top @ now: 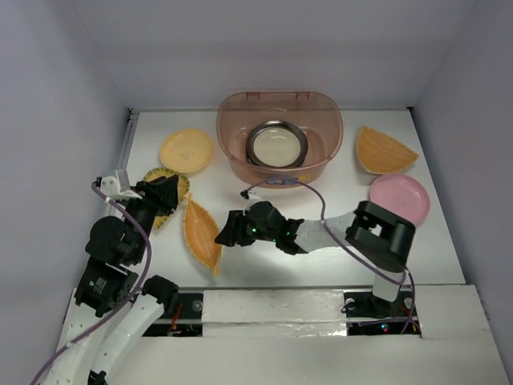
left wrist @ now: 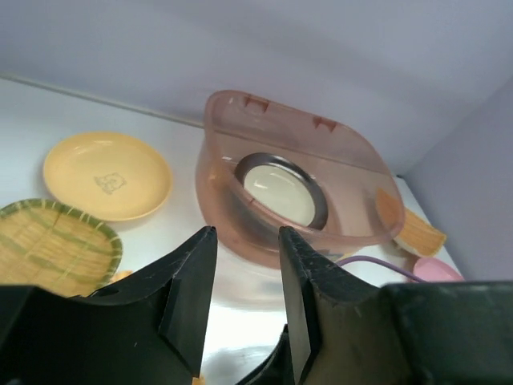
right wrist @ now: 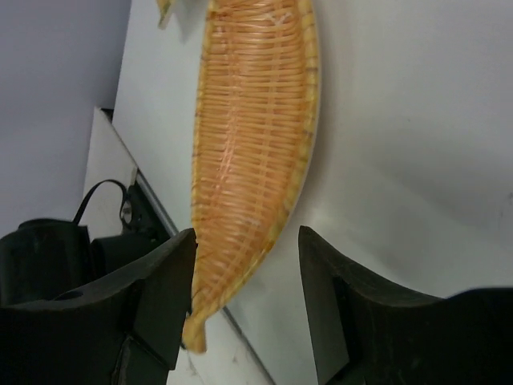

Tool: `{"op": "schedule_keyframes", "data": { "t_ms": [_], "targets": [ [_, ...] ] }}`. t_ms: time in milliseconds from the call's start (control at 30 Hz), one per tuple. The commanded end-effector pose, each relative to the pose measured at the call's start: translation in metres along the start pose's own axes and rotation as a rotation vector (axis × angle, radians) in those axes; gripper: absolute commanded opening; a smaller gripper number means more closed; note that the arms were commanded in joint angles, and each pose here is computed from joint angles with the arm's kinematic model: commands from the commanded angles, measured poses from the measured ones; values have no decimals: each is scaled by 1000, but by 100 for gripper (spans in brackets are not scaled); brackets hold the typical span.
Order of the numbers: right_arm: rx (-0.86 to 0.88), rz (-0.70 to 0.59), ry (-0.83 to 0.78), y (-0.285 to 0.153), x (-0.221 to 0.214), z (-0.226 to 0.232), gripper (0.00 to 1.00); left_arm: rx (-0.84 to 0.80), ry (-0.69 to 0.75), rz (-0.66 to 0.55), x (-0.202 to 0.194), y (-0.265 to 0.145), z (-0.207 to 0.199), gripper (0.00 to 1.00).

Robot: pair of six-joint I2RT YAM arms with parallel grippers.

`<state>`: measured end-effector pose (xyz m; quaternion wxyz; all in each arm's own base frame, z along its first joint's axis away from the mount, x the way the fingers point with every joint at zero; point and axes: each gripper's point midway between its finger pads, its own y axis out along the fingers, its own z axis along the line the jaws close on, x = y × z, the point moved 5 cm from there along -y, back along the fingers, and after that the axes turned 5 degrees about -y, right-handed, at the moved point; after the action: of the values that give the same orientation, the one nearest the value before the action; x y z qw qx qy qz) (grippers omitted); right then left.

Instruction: Place the plates into the plastic bin on the countertop

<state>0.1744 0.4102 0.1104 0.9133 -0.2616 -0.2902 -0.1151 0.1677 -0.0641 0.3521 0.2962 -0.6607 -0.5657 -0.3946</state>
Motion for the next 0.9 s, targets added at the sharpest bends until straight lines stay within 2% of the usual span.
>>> {"op": "schedule_keyframes", "data": {
  "t_ms": [0,167,267,300,367,400,467,533,567,667,700,800,867],
  "targets": [
    [76,-79,79,25,16,15,59,61,62,-4,-14,-4,19,34],
    [31,-42,101,46,10,6,53,47,81,4,-21,-2,21,38],
    [24,-34,115,52,5,1,46,28,99,33,-26,1,20,41],
    [20,-29,123,50,2,-2,31,25,102,37,-27,2,19,42],
    [39,-69,142,40,10,5,12,23,106,40,-27,2,19,44],
    [21,-64,150,32,3,-2,7,17,106,39,-27,2,18,45],
    [45,-112,143,10,17,11,0,13,106,34,-26,1,18,47],
    [36,-127,113,-12,18,11,0,7,106,32,-25,1,17,50],
    [58,-151,92,-34,31,27,0,6,106,33,-26,1,17,51],
    [-19,-215,1,-69,56,30,0,11,105,17,-22,0,19,52],
    [10,-286,-21,-94,80,46,0,16,104,14,-22,0,20,53],
    [-28,-448,-80,-142,140,43,0,21,100,-4,-18,-1,21,54],
    [-110,-528,-112,-165,177,21,0,16,102,-1,-19,-1,22,54]
  ]
}}
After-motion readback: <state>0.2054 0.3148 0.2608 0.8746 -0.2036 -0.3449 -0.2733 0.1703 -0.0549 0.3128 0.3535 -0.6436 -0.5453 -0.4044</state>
